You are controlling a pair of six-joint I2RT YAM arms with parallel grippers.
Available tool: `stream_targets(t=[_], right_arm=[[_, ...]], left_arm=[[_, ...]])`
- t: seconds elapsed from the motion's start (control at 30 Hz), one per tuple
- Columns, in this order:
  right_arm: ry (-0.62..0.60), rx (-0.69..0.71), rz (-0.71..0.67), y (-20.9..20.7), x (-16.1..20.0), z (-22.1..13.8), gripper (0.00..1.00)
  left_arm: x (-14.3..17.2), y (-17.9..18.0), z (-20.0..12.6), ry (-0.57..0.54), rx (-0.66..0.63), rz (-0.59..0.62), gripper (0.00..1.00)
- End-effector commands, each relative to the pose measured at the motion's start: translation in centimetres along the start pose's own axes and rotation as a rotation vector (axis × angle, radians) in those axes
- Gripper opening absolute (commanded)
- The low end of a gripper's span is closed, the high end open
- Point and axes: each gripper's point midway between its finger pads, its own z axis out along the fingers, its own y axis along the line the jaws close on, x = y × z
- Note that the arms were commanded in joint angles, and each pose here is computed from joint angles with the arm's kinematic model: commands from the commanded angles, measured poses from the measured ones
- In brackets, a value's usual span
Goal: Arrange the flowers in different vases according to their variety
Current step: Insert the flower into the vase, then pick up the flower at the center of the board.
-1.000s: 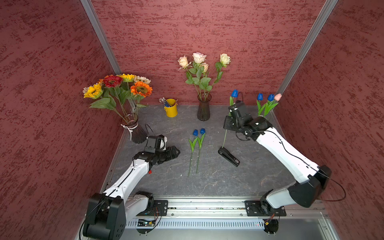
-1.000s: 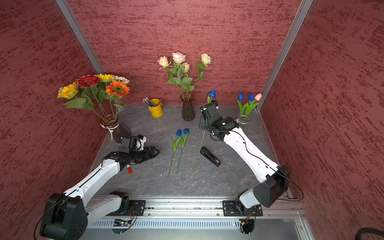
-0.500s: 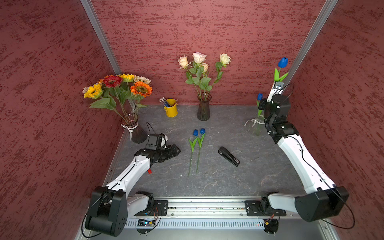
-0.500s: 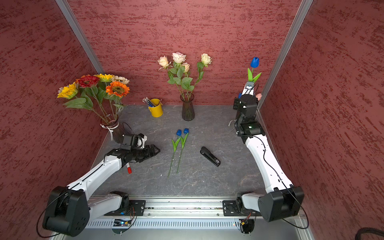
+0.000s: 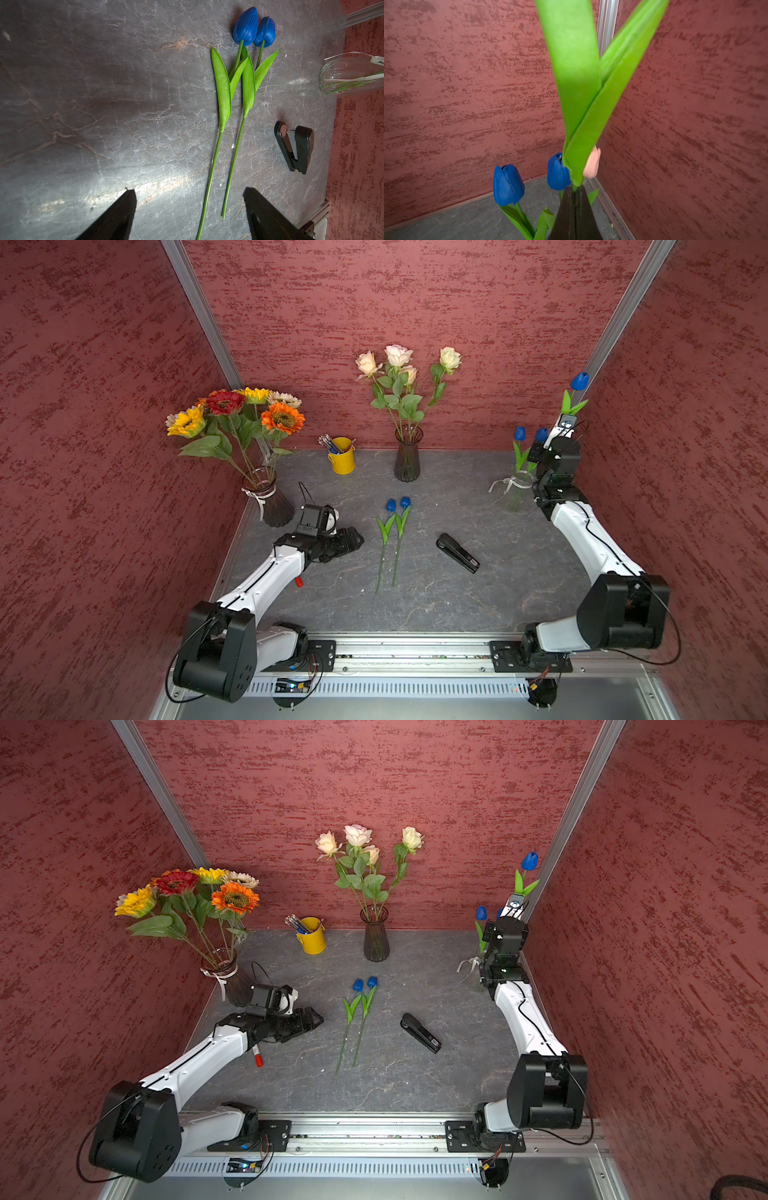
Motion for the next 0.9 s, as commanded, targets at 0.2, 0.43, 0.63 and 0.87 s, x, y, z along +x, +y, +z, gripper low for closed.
stream_targets(t=[0.2, 0.43, 0.63, 0.87], right_arm=[[0.212, -0.090, 0.029, 1.5, 5.3, 0.0, 0.64], [0.414, -0.183, 0.113, 2.1, 4.9, -7.8, 0.68], [0.626, -0.348, 0.118, 7.4, 8.0, -15.2, 0.67], [0.921, -0.590, 0.113, 19.6, 15.4, -21.9, 0.64]], left_arm=[[-0.2, -0.4, -0.6, -0.021, 0.000, 0.013, 0.86], [0.2, -0.3, -1.0, -0.025, 0.002, 0.018, 0.86], [0.5, -0.2, -1.2, -0.027, 0.007, 0.016, 0.87], [0.6, 0.0, -1.3, -0.023, -0.001, 0.008, 0.87]])
